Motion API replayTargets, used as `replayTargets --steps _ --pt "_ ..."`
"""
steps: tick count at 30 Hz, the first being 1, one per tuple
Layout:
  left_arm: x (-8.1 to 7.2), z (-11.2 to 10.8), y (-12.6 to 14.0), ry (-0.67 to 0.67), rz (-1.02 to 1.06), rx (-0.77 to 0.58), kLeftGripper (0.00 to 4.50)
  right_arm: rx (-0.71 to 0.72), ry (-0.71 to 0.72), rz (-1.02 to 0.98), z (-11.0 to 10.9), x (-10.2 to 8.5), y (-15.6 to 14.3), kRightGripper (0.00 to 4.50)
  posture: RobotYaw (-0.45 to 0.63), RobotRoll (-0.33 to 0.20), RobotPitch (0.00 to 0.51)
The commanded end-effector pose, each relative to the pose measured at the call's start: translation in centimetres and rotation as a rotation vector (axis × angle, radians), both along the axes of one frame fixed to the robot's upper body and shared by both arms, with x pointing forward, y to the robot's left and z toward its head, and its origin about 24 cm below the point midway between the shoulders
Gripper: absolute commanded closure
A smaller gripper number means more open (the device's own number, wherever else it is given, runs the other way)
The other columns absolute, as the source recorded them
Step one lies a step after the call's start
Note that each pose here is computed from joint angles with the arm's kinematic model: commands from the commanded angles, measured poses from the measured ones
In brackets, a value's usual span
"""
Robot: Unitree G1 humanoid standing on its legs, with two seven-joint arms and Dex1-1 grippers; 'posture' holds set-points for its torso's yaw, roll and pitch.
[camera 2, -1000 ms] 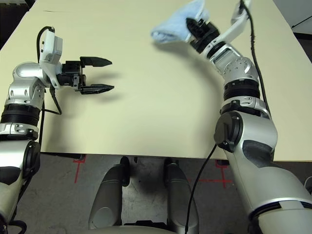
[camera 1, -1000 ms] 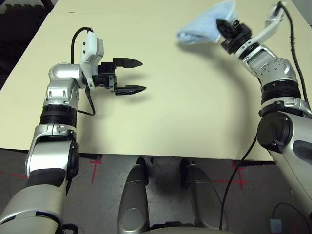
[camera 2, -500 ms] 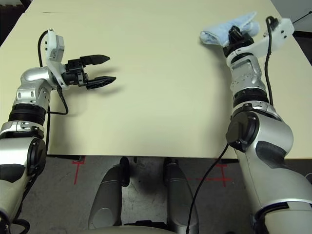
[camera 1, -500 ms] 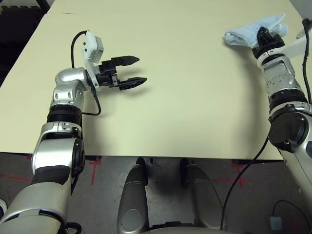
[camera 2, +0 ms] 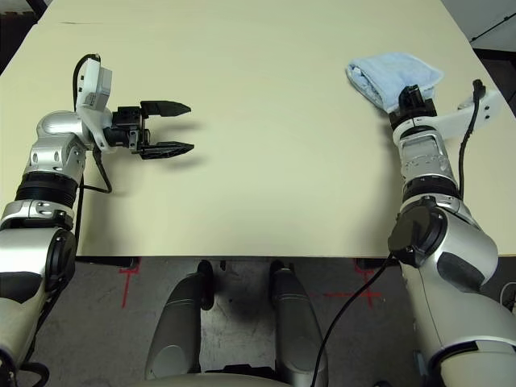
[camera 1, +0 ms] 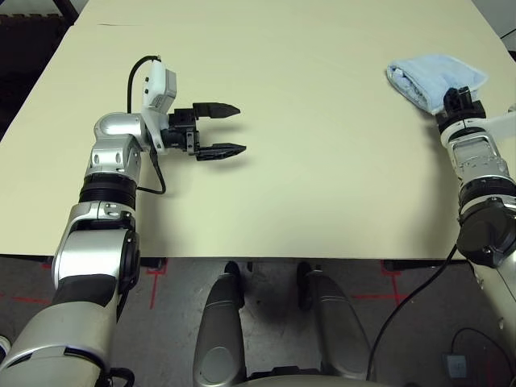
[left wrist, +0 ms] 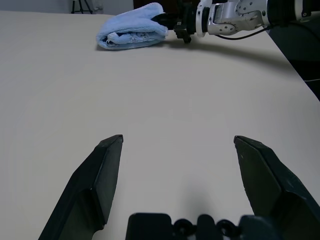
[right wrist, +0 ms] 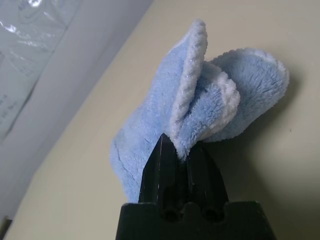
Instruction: Fold the towel and set it aside.
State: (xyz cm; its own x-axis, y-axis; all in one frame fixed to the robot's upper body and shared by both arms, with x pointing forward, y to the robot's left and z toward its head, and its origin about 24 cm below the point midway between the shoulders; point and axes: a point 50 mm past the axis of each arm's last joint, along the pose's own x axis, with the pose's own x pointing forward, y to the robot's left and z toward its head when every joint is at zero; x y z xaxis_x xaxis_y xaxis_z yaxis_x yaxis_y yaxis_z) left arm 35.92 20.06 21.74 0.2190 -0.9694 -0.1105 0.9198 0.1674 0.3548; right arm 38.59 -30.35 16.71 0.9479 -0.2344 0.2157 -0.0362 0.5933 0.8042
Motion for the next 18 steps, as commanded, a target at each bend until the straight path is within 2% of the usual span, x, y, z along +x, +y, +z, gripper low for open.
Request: replayTargets --steps 1,7,18 --pt "0.1 0.0 -0.1 -0.001 -0.008 0.029 0.00 0.055 -0.002 -0.005 -0.2 0.3 0.8 4.47 -0.07 0.000 0.274" --pt "0.2 0.1 -0.3 -0.003 -0.005 0.022 0.00 0.094 -0.003 0.050 0.4 1.3 3.4 4.47 -0.07 0.000 0.274" --pt "0.2 0.1 -0.2 -0.005 0.003 0.026 0.00 0.160 0.043 0.031 0.3 1.5 3.8 4.47 -0.06 0.000 0.276"
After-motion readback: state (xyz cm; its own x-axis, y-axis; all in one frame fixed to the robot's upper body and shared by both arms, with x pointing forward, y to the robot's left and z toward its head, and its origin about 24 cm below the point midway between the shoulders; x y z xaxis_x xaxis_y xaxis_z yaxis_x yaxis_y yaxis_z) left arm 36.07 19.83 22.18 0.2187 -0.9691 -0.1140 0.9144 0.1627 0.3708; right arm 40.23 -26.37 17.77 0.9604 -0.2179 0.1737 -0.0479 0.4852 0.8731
